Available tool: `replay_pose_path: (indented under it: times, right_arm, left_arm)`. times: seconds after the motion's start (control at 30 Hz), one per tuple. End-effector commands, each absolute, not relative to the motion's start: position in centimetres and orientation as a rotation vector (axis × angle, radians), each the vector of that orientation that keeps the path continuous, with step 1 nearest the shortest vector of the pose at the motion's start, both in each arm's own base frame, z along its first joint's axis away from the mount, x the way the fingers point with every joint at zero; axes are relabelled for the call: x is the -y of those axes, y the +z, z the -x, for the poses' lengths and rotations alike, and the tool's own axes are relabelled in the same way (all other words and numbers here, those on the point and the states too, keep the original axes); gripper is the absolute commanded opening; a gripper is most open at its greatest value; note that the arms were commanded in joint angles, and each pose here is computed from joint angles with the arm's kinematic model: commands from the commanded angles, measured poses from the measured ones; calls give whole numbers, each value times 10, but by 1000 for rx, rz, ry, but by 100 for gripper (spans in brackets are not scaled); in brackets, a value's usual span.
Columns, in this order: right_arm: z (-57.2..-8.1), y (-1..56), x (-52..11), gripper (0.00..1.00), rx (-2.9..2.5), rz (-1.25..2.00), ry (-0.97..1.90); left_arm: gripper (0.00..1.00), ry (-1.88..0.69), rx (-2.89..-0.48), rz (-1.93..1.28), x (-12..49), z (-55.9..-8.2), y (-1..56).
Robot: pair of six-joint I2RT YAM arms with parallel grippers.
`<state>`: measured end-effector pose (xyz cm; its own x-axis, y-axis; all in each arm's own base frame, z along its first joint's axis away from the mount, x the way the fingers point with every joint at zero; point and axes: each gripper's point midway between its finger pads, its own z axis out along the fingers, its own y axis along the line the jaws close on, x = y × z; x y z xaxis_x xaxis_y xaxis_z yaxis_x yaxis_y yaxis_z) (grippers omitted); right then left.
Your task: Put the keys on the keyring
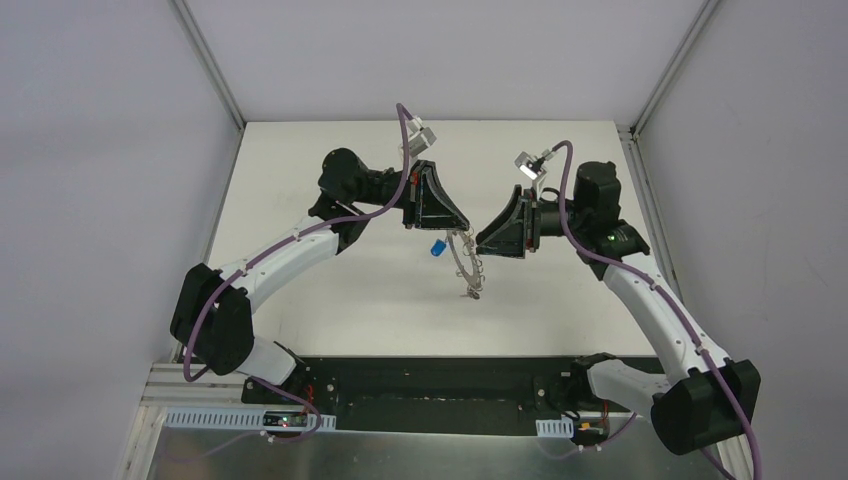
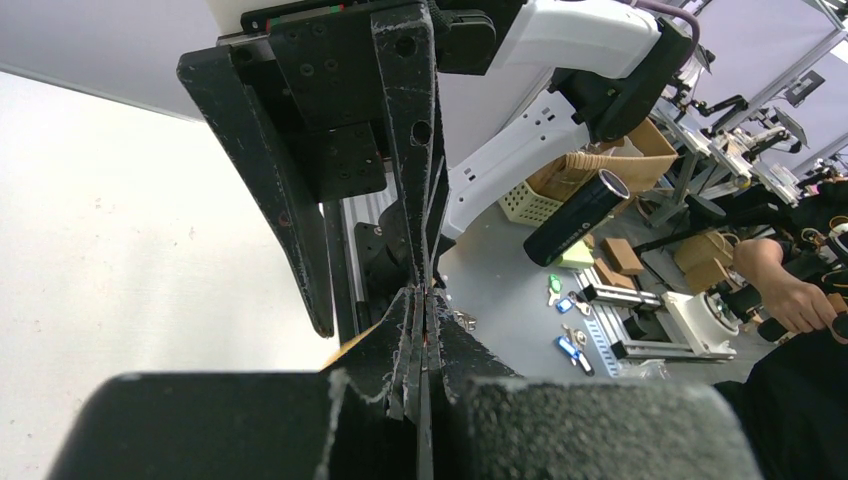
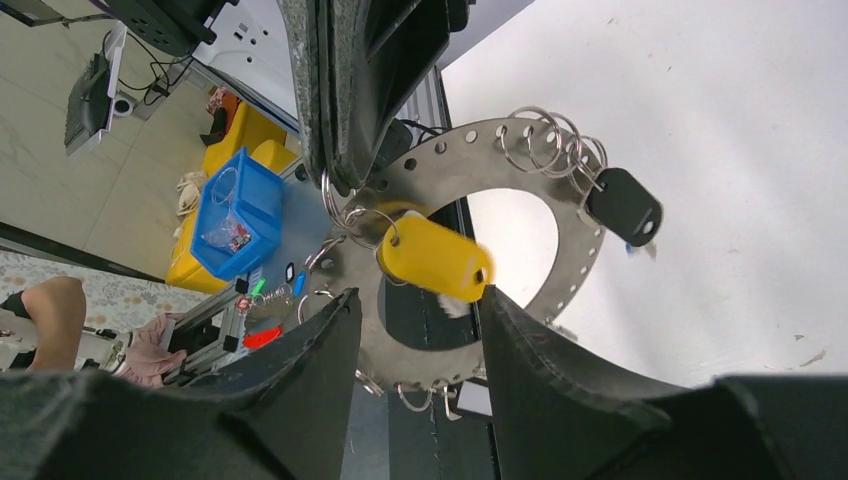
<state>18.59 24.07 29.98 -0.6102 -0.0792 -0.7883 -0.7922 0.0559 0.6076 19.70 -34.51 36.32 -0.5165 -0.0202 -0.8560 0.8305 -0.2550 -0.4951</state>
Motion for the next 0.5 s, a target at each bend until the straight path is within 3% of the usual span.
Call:
replay_pose_path:
  times: [0.0, 0.47]
  right_arm:
    - [-184, 323, -237, 51, -1672, 936, 1549]
    - [-191, 316, -249, 58, -1676, 981, 1485]
  left_arm:
    - [0, -1806, -1294, -1059, 338, -191, 380]
    - [0, -1813, -1308, -1043, 340, -194, 379]
